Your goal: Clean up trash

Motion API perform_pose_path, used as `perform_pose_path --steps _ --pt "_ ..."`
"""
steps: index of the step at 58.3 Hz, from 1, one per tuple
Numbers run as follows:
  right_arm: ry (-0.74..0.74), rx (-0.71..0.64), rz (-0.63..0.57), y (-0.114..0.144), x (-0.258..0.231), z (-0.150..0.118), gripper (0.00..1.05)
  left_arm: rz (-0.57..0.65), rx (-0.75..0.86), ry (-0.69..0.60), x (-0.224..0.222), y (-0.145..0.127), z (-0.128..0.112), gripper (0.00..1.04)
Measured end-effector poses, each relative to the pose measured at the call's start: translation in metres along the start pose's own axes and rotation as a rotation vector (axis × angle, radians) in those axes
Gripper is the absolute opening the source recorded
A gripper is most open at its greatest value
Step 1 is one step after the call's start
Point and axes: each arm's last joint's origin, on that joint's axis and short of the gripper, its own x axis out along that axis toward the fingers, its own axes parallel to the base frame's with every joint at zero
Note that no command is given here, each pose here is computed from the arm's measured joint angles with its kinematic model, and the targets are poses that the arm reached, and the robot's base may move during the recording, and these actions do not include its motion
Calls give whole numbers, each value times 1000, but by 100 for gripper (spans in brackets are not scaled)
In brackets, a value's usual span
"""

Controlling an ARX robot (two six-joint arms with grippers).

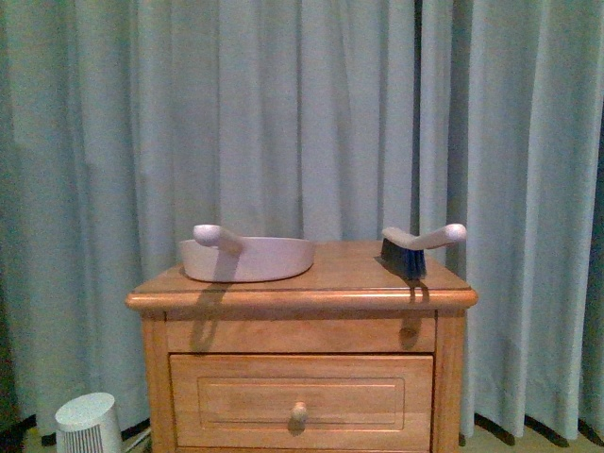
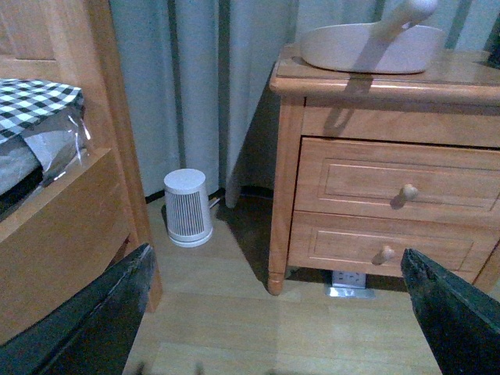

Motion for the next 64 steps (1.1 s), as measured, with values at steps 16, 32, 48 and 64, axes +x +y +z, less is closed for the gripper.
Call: perform_pose_path --steps 16,32,48,64 --pt "0 0 0 0 0 0 97 0 0 0 0 0 0 97" --pt "0 0 0 0 0 0 97 0 0 0 0 0 0 97" --pt "1 0 0 0 0 0 97 0 0 -1 0 0 0 97" --pt "1 0 0 0 0 0 97 0 0 -1 0 0 0 97"
